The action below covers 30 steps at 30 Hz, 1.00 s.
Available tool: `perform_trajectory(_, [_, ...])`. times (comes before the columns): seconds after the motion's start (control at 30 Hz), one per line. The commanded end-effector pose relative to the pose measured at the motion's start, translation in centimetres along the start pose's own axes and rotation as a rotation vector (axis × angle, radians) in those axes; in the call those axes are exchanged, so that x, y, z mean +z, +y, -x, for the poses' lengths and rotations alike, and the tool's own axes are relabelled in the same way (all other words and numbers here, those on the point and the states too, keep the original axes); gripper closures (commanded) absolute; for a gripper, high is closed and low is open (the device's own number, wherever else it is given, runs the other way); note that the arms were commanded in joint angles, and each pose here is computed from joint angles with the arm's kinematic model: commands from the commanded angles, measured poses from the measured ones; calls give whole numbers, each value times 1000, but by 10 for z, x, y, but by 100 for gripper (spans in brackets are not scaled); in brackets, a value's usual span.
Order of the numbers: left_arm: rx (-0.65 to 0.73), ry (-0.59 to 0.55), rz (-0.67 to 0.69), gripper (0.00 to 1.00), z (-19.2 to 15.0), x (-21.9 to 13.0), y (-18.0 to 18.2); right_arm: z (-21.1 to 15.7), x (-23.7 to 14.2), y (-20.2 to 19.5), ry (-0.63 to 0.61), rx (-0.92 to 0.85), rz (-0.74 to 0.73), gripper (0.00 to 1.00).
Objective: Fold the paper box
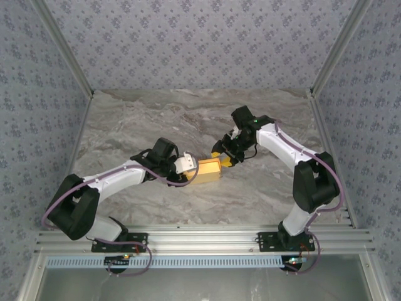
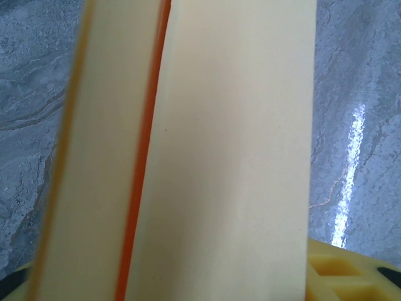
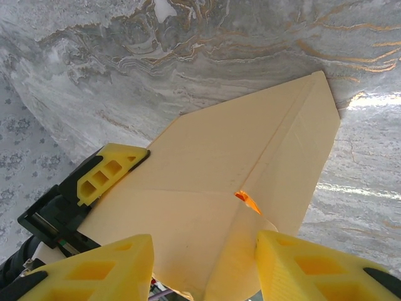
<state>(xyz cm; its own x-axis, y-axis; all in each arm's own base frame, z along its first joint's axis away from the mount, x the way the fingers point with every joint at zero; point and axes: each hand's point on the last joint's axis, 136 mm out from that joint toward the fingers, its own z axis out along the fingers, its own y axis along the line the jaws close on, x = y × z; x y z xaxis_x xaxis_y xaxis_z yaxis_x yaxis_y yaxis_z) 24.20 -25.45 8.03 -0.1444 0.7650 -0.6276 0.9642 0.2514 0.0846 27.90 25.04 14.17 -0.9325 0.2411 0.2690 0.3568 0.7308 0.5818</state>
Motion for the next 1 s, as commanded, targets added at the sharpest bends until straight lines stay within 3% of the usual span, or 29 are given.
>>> perform_trajectory(0.0, [26, -39, 2, 48, 15, -4, 5, -9, -1, 8, 16, 2, 16, 54])
perform_trajectory(0.97, [34, -126, 88, 45, 34, -8, 19, -14, 17, -22, -61, 105, -11, 68])
